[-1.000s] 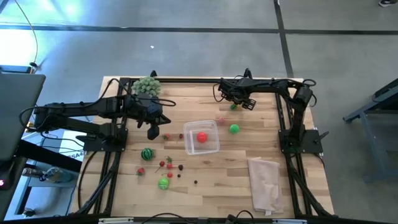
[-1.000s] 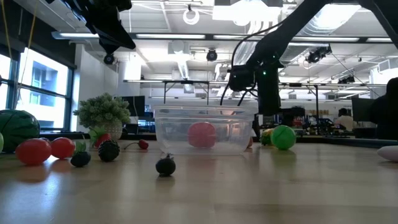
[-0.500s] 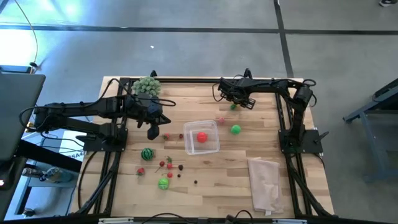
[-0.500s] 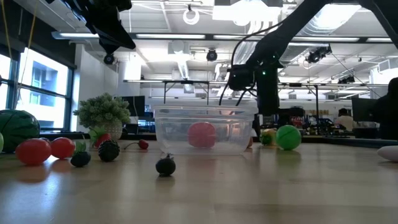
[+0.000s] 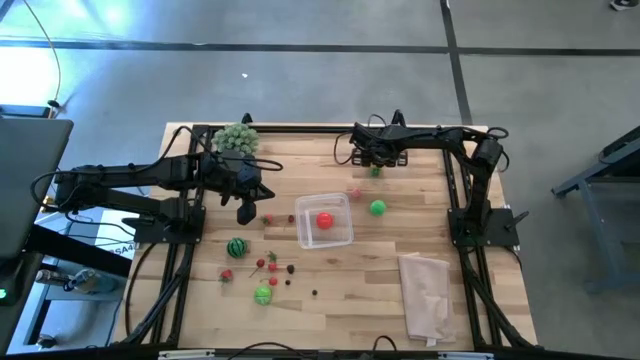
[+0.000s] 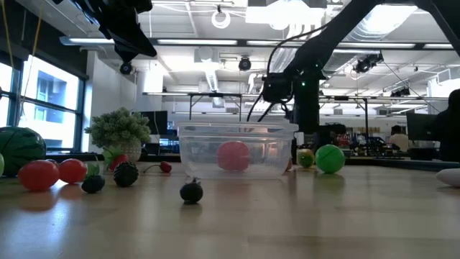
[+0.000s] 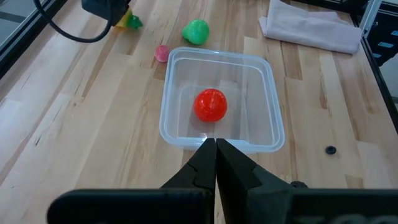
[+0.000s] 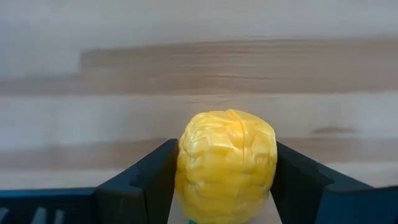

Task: Pick and placing Produce into tupperware
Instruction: Put the yellow pineapple into the transparent bin

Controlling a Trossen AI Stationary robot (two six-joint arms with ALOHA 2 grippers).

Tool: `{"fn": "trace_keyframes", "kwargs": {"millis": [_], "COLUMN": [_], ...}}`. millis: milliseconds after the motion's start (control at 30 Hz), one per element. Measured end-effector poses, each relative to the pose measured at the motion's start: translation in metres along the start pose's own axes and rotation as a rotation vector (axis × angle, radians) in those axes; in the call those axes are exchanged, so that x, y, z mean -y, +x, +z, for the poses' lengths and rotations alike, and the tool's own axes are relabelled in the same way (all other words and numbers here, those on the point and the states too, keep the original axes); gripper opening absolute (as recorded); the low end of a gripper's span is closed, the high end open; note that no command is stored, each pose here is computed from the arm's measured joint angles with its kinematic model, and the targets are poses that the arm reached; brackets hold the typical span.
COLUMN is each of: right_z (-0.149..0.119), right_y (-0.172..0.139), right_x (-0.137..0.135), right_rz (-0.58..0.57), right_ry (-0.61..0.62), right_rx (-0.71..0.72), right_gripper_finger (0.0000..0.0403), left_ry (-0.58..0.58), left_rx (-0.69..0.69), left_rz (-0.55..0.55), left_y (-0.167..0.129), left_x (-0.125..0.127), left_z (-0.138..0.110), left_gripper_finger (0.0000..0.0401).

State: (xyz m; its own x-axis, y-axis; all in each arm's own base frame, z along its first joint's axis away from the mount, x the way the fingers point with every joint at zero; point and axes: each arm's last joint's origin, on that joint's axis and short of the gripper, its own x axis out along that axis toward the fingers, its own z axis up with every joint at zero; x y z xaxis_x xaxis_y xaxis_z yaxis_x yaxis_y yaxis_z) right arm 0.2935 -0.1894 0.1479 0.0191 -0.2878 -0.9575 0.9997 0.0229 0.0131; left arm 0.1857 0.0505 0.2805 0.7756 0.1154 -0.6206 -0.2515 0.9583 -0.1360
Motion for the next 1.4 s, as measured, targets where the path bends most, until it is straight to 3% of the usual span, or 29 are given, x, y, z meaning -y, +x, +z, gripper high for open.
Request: {"fn": "trace_keyframes", "kwargs": {"millis": [200, 433, 633, 967, 1167, 1400], "right_z": [0.0, 0.001, 0.002, 0.004, -0.001, -0.031], "right_y": [0.0, -0.001, -0.001, -0.005, -0.035, -0.109], "right_x": [-0.003, -0.004, -0.006, -0.008, -0.011, -0.014], "right_rz": [0.051, 0.072, 0.089, 0.11, 0.162, 0.333], "right_ry": [-0.274, -0.474, -0.581, -0.64, -0.694, -0.799], "right_rx": [-0.017, -0.007, 0.009, 0.051, 0.113, 0.271], "right_gripper_finger": [0.0205, 0.0205, 0.0205, 0.0204, 0.0204, 0.0204], "left_ry": [0.0, 0.0, 0.0, 0.0, 0.0, 0.0], "left_rx": [0.0, 0.0, 0.0, 0.0, -0.001, 0.0], "left_rz": [0.0, 0.0, 0.0, 0.001, 0.0, 0.0], "left_y": [0.0, 0.0, 0.0, 0.0, 0.0, 0.0], "left_x": [0.0, 0.0, 0.0, 0.0, 0.0, 0.0], "left_z": [0.0, 0.0, 0.0, 0.0, 0.0, 0.0], "left_gripper_finger": [0.0001, 0.0001, 0.0001, 0.0001, 0.0001, 0.0001]}}
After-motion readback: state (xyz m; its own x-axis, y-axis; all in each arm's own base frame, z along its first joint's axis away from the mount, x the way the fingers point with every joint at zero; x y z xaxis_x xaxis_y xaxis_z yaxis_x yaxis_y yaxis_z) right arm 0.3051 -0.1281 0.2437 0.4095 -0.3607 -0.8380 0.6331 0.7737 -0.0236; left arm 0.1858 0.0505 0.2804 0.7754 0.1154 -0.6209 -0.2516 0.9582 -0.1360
